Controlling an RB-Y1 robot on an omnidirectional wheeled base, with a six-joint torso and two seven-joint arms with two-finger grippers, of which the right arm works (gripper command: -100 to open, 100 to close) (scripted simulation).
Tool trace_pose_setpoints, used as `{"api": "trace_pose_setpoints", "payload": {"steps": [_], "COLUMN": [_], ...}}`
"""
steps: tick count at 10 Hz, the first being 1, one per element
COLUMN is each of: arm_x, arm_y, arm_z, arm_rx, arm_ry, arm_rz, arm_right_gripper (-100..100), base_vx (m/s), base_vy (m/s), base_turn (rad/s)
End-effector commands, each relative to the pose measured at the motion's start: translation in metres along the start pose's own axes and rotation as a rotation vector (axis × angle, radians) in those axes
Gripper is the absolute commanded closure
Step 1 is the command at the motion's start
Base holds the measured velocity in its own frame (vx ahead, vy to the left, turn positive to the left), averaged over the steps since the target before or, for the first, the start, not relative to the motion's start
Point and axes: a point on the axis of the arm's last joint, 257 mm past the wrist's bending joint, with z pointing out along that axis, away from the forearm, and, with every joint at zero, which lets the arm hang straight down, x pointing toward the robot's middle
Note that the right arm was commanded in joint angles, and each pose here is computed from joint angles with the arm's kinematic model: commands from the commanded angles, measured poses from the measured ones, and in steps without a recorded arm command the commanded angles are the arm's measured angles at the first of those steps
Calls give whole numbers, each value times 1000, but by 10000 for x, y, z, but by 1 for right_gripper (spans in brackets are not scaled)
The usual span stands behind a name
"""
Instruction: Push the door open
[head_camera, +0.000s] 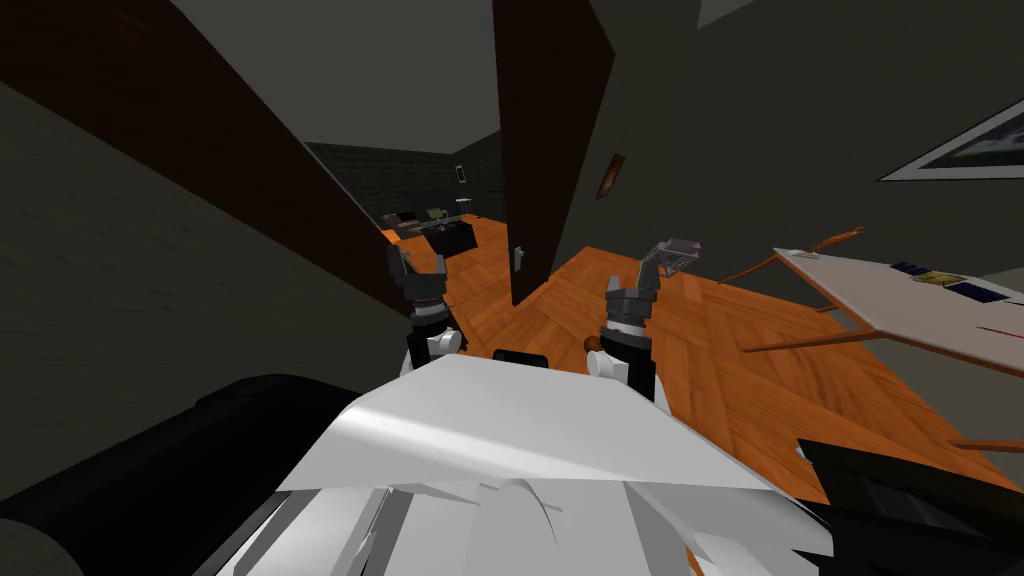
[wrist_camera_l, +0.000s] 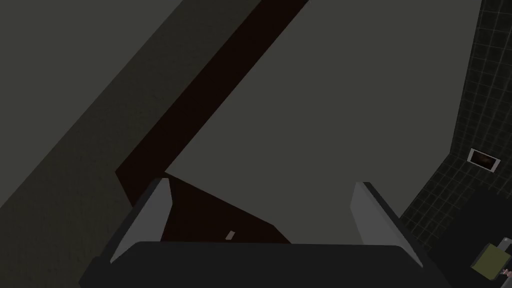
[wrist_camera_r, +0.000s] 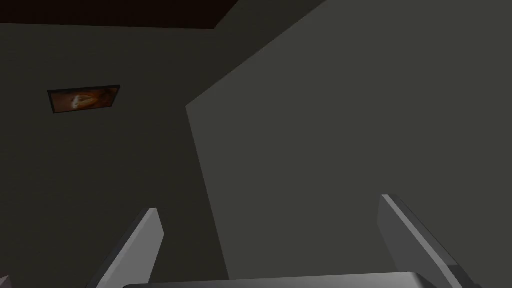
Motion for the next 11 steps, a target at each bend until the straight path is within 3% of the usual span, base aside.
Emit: {"api": "trace_pose_setpoints", "payload": {"steps": [1,4,11], "arm_x": [100,183,607], "arm_y": [-133,-239,-721], "arm_z": [14,24,61], "arm_rx": [14,25,83], "arm_ry": [19,34,110], "arm_rz": [29,51,152], "arm_right_gripper": [-100,-100,-100], "base_vx": [53,55,65], "base_vy": [-27,-28,-40], "base_turn": [84,44,68]}}
